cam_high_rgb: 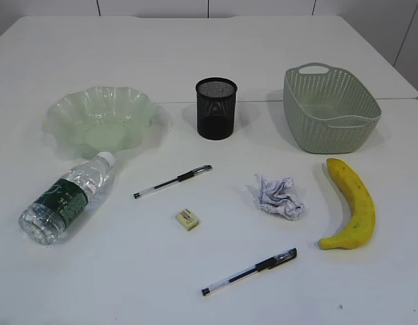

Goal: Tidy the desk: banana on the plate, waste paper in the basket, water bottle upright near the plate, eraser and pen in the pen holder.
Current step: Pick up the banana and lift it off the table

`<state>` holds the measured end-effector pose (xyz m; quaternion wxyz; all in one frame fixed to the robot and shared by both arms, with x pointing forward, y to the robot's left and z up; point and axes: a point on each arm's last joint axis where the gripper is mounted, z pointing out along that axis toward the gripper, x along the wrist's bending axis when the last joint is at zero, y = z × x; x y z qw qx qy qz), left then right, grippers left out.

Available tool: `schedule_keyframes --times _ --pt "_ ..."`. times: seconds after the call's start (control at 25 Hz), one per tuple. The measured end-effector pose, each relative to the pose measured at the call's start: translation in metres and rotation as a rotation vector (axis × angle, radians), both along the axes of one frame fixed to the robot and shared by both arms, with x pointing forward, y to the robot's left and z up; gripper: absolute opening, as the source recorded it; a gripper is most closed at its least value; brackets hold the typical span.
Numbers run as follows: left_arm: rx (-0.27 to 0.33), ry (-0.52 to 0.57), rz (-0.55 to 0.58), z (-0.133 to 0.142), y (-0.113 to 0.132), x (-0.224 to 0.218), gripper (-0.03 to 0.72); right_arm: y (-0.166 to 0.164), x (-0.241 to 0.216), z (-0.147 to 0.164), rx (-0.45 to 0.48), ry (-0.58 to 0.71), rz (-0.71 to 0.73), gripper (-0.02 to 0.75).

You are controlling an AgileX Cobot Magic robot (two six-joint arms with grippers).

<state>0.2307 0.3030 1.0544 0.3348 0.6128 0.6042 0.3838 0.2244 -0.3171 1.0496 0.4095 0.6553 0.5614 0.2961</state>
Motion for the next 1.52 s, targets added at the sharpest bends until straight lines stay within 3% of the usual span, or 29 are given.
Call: schedule_keyframes --times 0.84,1.52 --pt "0.000 0.000 0.000 0.0000 0.0000 0.0000 0.384 0.0000 0.0000 0.0000 0.000 0.000 0.000 0.482" --pt "0.000 0.000 0.000 0.0000 0.0000 0.0000 0.384 -0.0053 -0.0006 0.0014 -0.053 -0.004 -0.038 0.482"
